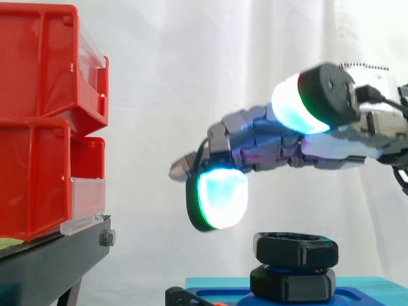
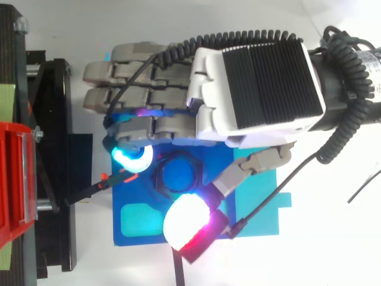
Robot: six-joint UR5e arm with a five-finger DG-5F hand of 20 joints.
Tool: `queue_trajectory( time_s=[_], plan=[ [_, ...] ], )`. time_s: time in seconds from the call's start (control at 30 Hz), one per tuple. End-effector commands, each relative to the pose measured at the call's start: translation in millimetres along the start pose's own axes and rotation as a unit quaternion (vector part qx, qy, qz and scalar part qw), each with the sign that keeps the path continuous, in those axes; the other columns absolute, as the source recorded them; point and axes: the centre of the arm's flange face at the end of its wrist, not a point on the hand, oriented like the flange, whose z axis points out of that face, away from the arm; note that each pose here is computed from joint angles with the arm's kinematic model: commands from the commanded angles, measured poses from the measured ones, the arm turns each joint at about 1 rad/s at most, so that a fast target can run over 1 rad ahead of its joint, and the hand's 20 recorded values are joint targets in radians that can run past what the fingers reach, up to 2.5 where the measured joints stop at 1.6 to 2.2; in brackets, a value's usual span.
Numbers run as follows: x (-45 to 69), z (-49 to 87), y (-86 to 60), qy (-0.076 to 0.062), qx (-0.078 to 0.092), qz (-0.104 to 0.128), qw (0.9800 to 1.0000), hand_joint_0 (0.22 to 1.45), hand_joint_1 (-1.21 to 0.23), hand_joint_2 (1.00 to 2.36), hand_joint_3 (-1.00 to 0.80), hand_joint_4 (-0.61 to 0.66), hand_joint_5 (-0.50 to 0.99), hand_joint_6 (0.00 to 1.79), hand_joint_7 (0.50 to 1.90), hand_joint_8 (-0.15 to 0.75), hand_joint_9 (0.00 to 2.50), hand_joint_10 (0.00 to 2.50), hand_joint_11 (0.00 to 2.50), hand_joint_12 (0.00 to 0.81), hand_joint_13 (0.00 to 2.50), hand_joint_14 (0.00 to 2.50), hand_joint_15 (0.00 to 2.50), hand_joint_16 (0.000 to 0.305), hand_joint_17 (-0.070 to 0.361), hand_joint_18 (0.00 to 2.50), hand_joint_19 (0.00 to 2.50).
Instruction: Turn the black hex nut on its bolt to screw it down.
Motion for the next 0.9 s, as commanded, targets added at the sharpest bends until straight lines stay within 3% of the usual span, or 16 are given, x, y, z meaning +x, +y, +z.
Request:
queue_trajectory(
  time_s=[0.0, 0.13, 0.23, 0.5, 0.87],
  plan=[
    [-5.1, 7.9, 8.2, -0.024, -0.024, -0.004, 0.9994, 0.42, -0.15, 1.0, -0.5, 0.33, -0.23, 0.58, 1.17, 0.279, 0.26, 0.01, 0.25, 0.361, 0.22, 0.0, 0.0, 0.059, 0.132, 0.21, 0.16],
    [-8.0, 13.1, 13.9, -0.044, -0.036, -0.007, 0.9984, 0.42, -0.15, 1.0, -0.5, 0.33, -0.23, 0.57, 1.17, 0.28, 0.26, 0.01, 0.26, 0.36, 0.22, 0.0, 0.0, 0.059, 0.133, 0.21, 0.16],
    [-6.7, 15.6, 20.0, -0.046, -0.04, -0.007, 0.9981, 0.42, -0.15, 1.0, -0.5, 0.33, -0.22, 0.56, 1.19, 0.281, 0.26, 0.01, 0.25, 0.36, 0.22, 0.0, 0.0, 0.059, 0.133, 0.21, 0.17],
    [3.2, 20.8, 40.5, -0.038, -0.049, -0.007, 0.9981, 0.42, -0.15, 1.0, -0.5, 0.33, -0.22, 0.54, 1.22, 0.285, 0.27, 0.01, 0.26, 0.362, 0.22, 0.0, 0.0, 0.059, 0.133, 0.22, 0.16],
    [16.9, 21.9, 55.8, -0.017, -0.037, -0.002, 0.9992, 0.43, -0.14, 1.0, -0.5, 0.31, -0.19, 0.5, 1.27, 0.286, 0.29, 0.01, 0.25, 0.362, 0.22, 0.0, 0.0, 0.059, 0.132, 0.22, 0.17]
  ],
)
